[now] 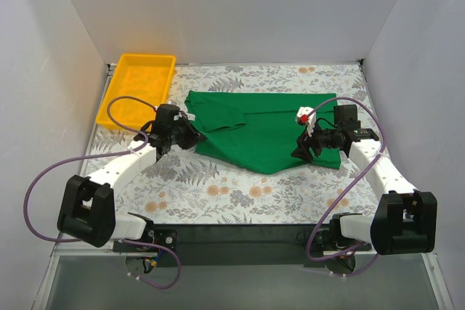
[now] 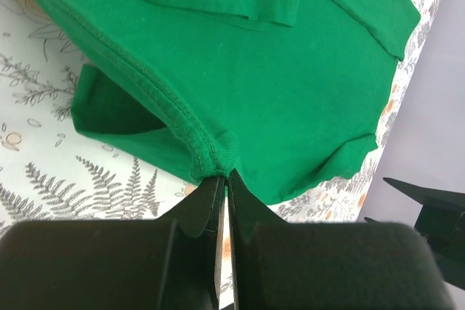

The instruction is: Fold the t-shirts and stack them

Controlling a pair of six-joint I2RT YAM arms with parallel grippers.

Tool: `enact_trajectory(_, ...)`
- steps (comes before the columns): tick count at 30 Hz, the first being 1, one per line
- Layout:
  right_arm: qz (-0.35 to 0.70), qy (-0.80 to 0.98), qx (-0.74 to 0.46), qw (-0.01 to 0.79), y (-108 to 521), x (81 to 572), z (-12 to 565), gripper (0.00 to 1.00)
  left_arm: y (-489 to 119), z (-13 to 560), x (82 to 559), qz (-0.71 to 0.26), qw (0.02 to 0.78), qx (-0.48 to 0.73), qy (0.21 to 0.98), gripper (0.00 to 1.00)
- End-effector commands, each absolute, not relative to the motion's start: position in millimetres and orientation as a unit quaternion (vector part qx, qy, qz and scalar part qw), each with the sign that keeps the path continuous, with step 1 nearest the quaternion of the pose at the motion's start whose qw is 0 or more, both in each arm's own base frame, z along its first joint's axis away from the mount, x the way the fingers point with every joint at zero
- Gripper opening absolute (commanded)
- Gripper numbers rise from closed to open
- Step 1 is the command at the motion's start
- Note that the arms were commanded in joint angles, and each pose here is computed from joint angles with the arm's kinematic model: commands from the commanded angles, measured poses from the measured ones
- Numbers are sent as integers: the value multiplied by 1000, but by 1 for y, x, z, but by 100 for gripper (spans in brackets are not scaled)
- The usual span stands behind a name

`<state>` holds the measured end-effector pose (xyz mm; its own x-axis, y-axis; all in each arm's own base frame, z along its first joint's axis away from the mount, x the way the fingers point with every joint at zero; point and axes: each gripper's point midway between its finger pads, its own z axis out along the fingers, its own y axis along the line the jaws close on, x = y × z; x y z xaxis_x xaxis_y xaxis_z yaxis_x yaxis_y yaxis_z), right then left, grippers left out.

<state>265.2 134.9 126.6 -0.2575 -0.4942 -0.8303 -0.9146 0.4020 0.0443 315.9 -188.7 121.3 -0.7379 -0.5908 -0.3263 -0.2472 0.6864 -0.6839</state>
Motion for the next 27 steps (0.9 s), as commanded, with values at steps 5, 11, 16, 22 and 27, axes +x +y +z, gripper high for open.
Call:
enact_trajectory(5, 280, 735, -476, 393, 136, 264, 130, 66, -195, 132, 344, -323, 278, -225, 876, 0)
enact_trajectory(11, 281, 736, -475, 391, 136, 264, 129, 66, -206, 126, 381, -330, 266, -215, 880, 0)
enact_trajectory(16, 281, 738, -474, 390, 136, 264, 128, 66, -214, 99, 412, -325, 237, -214, 890, 0)
enact_trajectory(22, 282, 739, -474, 388, 136, 264, 127, 66, -226, 91, 435, -343, 222, -182, 894, 43)
enact_trajectory(27, 283, 739, -474, 387, 136, 264, 126, 66, -204, 142, 444, -316, 295, -161, 887, 52)
